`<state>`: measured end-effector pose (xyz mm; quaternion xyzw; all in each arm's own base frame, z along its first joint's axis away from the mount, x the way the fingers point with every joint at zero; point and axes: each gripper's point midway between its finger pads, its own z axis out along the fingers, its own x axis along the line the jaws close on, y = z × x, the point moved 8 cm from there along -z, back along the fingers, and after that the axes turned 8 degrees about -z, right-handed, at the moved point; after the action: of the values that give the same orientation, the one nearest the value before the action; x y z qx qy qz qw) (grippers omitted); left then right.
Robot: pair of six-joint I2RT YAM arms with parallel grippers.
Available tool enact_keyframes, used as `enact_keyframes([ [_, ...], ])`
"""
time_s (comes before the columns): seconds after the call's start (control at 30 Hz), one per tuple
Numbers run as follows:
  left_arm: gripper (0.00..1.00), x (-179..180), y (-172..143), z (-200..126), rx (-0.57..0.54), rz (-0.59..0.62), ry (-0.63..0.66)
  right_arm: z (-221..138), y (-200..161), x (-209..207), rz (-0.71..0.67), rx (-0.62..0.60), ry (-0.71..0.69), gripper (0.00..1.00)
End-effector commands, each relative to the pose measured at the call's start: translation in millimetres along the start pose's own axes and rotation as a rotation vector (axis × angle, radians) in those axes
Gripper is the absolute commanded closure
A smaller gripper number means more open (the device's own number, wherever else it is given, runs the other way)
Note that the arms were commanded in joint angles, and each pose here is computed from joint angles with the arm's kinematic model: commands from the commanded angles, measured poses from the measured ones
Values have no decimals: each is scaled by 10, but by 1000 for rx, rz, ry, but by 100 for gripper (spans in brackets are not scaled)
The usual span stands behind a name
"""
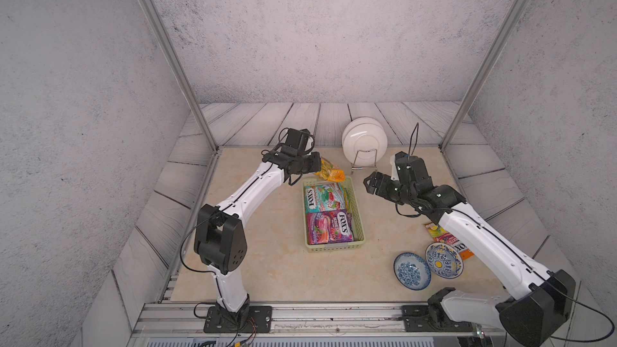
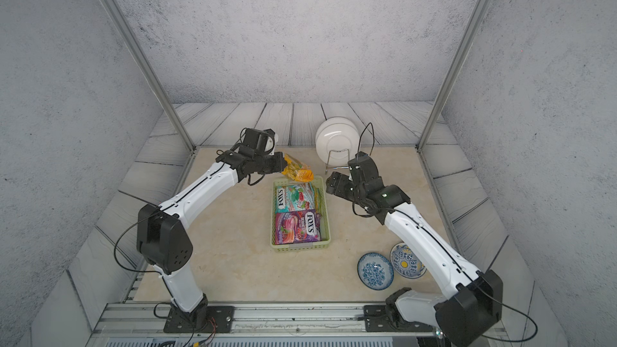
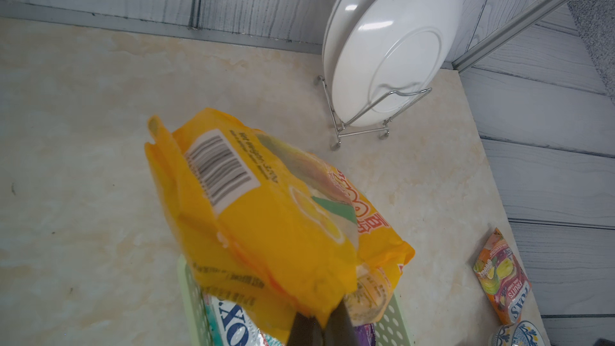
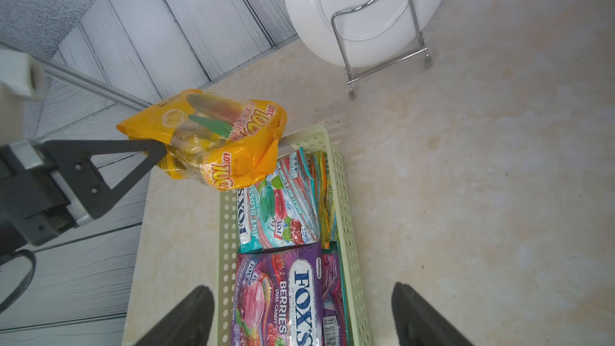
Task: Put the candies in the basket
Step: Place the candy in the basket.
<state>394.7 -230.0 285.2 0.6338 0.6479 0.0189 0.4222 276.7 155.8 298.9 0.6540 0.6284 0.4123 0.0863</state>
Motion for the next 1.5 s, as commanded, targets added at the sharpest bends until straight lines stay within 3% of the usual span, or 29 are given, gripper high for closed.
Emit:
enact_keyframes([
  [0.0,100,-153,78,-110,-69,-16,-73,64,42,91,12,28,49,12],
  [0.2,99,-29,-409,-65,32,-99,-98,287,-25,56,-16,95,26,13],
  [0.4,55,32,-795,-37,100,-91,-125,530,-36,64,-49,159,26,13],
  [0.6,37,209,-695,-264,23,-41,-36,738,59,98,-167,194,4,14],
  [0.8,34,626,-355,-365,-89,-141,28,996,274,172,-285,209,-32,16],
  [0.93,34,795,-201,-290,-107,-180,44,1221,399,205,-311,224,-14,21],
  [1.3,39,881,-345,78,-15,-255,7,1736,447,231,-336,346,134,30],
  [1.47,45,774,-362,146,9,-218,-9,1897,382,221,-324,381,171,35],
])
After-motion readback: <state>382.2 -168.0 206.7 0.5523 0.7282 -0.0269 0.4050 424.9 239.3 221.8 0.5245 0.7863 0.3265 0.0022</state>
